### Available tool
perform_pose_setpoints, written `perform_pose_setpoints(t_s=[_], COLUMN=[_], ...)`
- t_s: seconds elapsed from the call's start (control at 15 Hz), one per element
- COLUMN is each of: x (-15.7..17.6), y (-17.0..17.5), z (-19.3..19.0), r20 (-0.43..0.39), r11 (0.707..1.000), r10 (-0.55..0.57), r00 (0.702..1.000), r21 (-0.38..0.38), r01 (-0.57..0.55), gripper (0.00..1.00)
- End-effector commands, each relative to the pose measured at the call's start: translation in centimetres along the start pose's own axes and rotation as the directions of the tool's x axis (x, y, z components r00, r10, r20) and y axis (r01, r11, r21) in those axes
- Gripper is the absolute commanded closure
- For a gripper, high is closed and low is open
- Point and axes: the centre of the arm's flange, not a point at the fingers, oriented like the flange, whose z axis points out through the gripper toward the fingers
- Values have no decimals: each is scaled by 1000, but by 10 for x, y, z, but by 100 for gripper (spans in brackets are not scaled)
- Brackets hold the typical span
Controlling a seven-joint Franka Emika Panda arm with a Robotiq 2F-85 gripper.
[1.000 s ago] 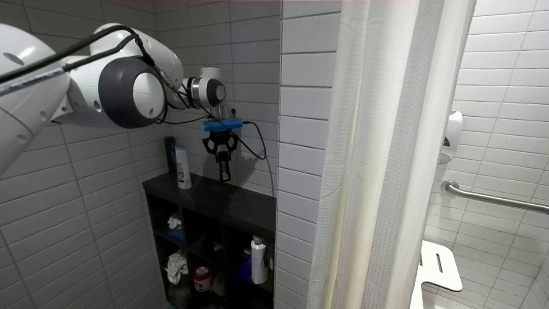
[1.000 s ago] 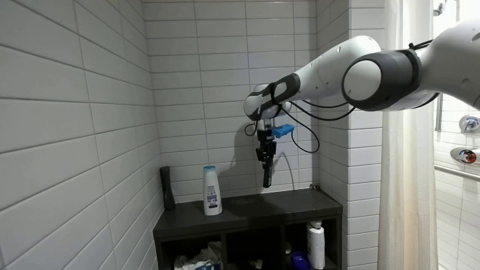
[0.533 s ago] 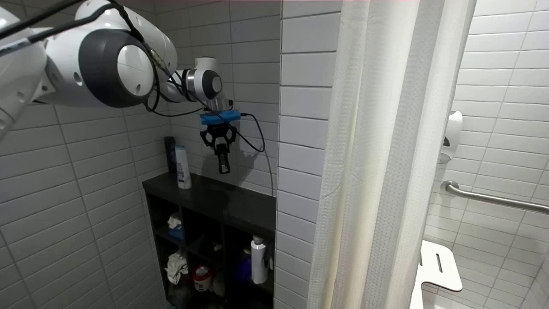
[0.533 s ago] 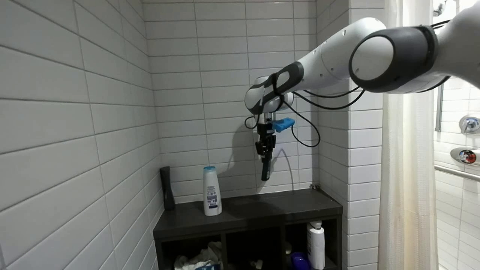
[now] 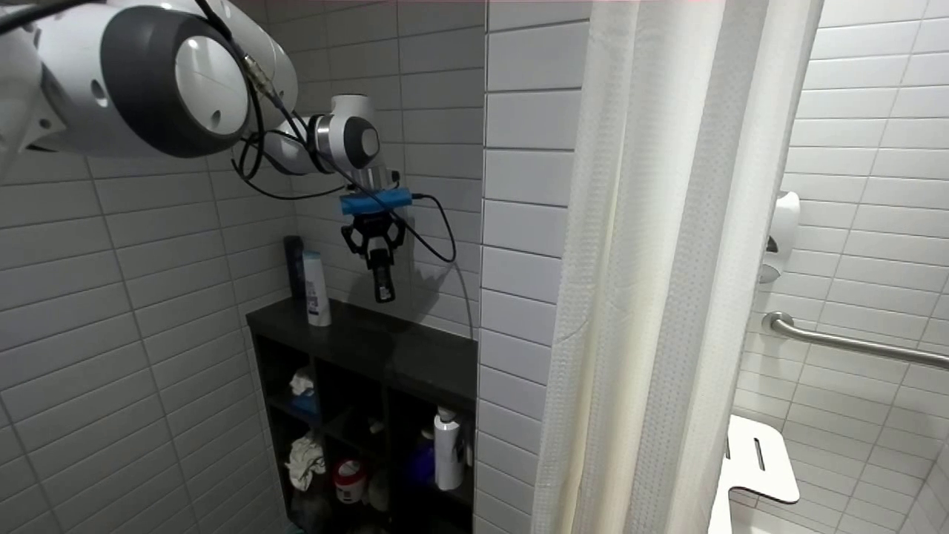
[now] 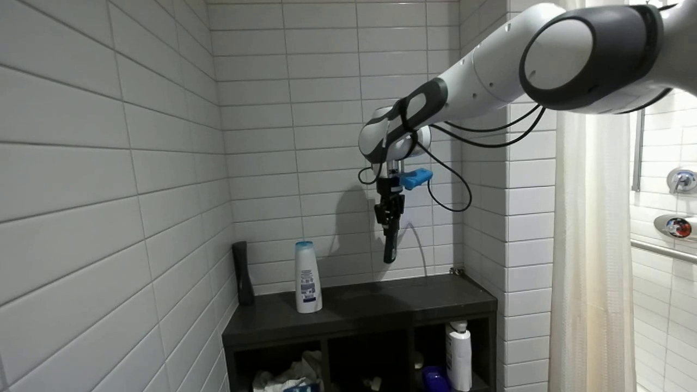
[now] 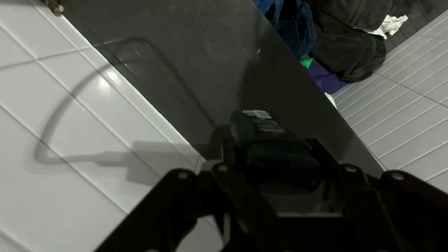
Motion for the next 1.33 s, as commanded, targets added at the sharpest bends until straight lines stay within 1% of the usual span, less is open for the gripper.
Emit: perform_pose_setpoints(t_s=[0.0, 0.8, 1.27], x=[-17, -23, -23], y=[-4, 14, 25], z=[5, 34, 55], r20=[18, 74, 114], r11=[1000, 998, 993], r10=[12, 30, 37], r00=[1000, 997, 993], r21=[12, 61, 106], r01=[-12, -34, -49], gripper=[74, 74, 74])
